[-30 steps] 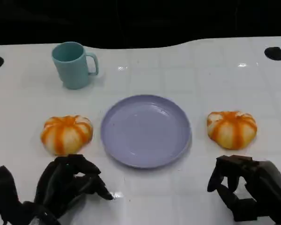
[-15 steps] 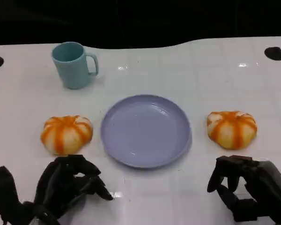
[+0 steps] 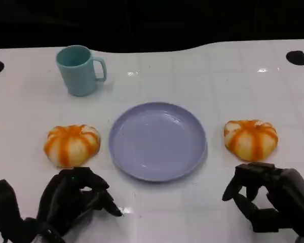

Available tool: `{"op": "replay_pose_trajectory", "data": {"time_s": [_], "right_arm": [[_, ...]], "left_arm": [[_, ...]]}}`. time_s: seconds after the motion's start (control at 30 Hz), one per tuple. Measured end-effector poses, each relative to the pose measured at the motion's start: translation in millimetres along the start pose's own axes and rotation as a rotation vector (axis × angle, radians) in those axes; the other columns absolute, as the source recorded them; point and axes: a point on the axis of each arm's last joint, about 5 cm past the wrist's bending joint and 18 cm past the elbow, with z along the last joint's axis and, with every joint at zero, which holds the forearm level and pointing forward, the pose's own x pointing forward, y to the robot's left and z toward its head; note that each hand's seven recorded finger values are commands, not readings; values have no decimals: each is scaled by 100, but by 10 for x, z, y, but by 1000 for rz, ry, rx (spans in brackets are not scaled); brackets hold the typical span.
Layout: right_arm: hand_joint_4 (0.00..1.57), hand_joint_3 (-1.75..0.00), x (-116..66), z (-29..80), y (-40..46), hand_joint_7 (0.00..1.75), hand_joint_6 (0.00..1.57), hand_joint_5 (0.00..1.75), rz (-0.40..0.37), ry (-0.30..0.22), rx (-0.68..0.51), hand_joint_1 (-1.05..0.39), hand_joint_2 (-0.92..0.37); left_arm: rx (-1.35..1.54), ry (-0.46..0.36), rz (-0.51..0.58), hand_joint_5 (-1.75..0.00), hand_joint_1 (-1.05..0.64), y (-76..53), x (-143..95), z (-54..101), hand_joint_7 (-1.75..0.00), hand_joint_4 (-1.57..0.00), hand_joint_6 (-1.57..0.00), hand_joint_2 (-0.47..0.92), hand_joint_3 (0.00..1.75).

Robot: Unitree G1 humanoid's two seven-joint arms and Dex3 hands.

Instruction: Grasp the bread from the table and place it into the plate.

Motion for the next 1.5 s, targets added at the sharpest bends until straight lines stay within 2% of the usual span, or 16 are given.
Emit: {"op": "replay_pose_trajectory", "data": {"time_s": [0.1, 0.2, 0.37, 0.57, 0.7, 1.0, 1.13, 1.33, 1.5], "right_arm": [[63, -91, 20, 7, -19, 80, 73, 134, -13, 4, -6, -17, -54], [50, -76, 32, 13, -49, 68, 64, 128, -20, 23, -16, -21, -60], [38, -45, 87, 33, -159, 44, 56, 94, -9, 36, -65, -25, -74], [31, -22, 144, 58, -310, 16, 56, 61, 15, 60, -148, -29, -80], [20, -18, 173, 46, -416, 8, 50, 50, 52, 91, -214, -29, -79], [7, -11, 372, 103, -608, 0, 40, 44, 141, 146, -397, -36, -77], [3, -9, 463, 115, -630, 0, 36, 44, 186, 185, -486, -38, -78], [0, -5, 607, 105, -590, 0, 29, 37, 239, 199, -547, -39, -79], [2, -3, 704, 61, -539, 1, 30, 38, 289, 214, -600, -39, -79]], "left_arm": [[0, 0, 0, -59, -105, 0, 0, 0, -36, -157, -157, 62, 0], [0, -1, 0, -59, -105, 0, 0, 0, -36, -157, -157, 61, 0], [-1, 0, 0, -59, -105, 0, 1, 0, -36, -157, -157, 60, 0], [0, -2, -2, -60, -105, -2, 11, 7, -36, -157, -157, 61, 0], [1, -2, -4, -60, -105, -3, 14, 8, -37, -157, -157, 61, 0], [1, -3, -4, -60, -105, -5, 15, 8, -37, -157, -157, 61, 0], [1, -3, -4, -60, -105, -5, 16, 9, -37, -157, -157, 61, 0], [0, -5, -5, -60, -105, -8, 18, 9, -37, -157, -157, 61, 0], [1, -9, -8, -60, -105, -13, 24, 14, -37, -157, -157, 60, 0]]}}
